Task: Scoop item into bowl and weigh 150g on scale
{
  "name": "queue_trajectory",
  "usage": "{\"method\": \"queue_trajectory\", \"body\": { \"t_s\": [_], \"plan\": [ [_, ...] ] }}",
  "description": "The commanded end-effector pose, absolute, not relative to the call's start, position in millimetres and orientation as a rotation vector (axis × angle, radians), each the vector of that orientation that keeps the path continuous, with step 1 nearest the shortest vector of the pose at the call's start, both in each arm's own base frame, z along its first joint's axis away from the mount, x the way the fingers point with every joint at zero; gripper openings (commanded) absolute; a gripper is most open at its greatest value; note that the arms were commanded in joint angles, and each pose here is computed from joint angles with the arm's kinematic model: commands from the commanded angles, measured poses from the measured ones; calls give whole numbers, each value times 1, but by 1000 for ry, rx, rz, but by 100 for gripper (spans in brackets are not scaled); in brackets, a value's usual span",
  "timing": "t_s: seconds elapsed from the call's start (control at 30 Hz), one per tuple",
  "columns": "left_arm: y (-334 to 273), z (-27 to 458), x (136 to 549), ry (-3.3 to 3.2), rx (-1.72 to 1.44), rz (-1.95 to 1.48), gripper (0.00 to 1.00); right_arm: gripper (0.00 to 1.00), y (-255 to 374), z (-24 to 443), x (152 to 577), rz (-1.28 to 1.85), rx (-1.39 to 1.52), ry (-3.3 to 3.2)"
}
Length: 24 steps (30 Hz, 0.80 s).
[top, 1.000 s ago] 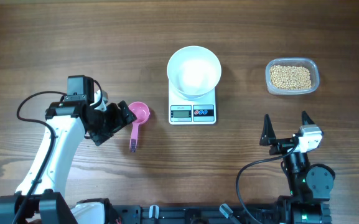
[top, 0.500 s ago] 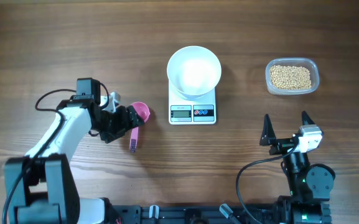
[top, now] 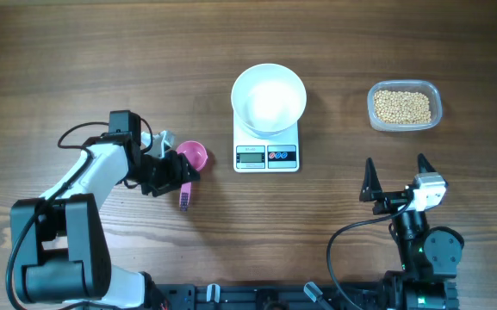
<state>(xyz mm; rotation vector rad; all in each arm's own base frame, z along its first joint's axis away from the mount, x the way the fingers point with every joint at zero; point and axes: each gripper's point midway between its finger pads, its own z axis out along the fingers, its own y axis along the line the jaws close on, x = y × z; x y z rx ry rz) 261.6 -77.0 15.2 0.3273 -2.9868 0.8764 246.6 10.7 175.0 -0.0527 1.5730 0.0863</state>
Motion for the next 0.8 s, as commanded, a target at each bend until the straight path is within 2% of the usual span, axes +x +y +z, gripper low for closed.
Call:
{"method": "queue_trajectory", "body": {
  "t_s": [0.0,0.1,0.33,0.6,0.77],
  "plan": [
    [-80,15,260,-2983,280,917,53,100,10,177,246,86,-45,1563],
    [-80,14,261,-2985,274,917,48,100,10,177,246,86,-45,1563],
    [-79,14,261,-2994,245,919,47,100,10,177,246,86,-45,1563],
    [-79,14,261,-2994,245,919,34,100,10,177,246,86,-45,1563],
    [-79,15,261,-2994,246,920,30,100,10,177,246,86,-45,1563]
  ]
}}
